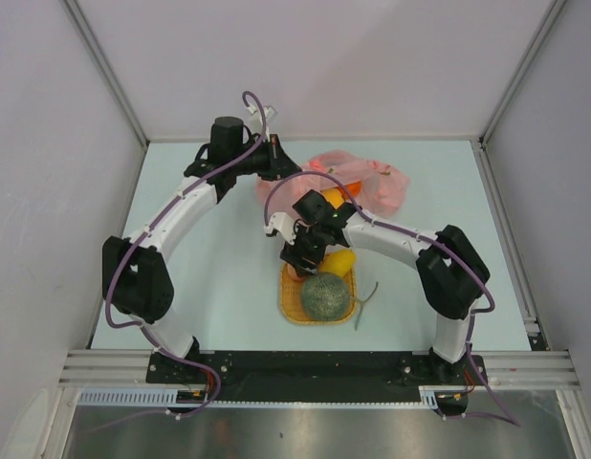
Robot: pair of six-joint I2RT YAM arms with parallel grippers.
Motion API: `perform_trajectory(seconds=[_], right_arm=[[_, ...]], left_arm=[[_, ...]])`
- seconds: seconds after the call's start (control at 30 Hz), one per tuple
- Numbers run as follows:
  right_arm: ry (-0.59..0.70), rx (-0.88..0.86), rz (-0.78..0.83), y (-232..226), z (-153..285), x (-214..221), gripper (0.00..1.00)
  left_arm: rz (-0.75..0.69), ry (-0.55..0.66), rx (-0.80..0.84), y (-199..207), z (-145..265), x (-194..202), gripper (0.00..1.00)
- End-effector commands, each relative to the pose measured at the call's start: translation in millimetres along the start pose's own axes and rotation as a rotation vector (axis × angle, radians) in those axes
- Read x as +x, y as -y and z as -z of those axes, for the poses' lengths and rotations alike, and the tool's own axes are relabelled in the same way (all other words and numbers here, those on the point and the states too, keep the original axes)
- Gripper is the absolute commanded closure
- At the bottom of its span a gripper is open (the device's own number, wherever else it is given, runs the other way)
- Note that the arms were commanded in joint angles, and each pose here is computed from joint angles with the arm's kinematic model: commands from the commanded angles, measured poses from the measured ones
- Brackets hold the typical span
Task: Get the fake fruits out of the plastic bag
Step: Place the fake fruit on the plate.
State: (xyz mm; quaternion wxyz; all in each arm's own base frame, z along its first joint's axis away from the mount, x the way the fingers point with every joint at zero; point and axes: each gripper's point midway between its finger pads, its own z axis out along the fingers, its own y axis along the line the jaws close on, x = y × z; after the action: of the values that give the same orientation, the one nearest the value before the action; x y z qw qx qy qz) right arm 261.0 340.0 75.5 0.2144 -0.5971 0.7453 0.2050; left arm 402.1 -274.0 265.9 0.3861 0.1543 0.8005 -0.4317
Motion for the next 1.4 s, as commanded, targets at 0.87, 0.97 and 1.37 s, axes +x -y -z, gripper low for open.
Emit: perform_trajectory(seconds=[0.87, 0.97, 1.37], right_arm=[[0.054, 0.164, -0.033, 29.5, 34.0, -14.1, 0.16], [0.066, 0.158, -0.038, 28.9, 39.1, -17.6, 0.14], [0.183, 0.081, -0.054, 36.5, 77.4, -51.1, 0.18]], left_arm=[[-0.016, 0.028, 0.018, 3.5, -0.7, -12.8, 1.0], [-0.012, 0.021, 0.016, 1.5, -3.0, -12.2, 1.0], [-0.027, 0.012, 0.017, -0.4, -8.9, -18.8, 0.99]])
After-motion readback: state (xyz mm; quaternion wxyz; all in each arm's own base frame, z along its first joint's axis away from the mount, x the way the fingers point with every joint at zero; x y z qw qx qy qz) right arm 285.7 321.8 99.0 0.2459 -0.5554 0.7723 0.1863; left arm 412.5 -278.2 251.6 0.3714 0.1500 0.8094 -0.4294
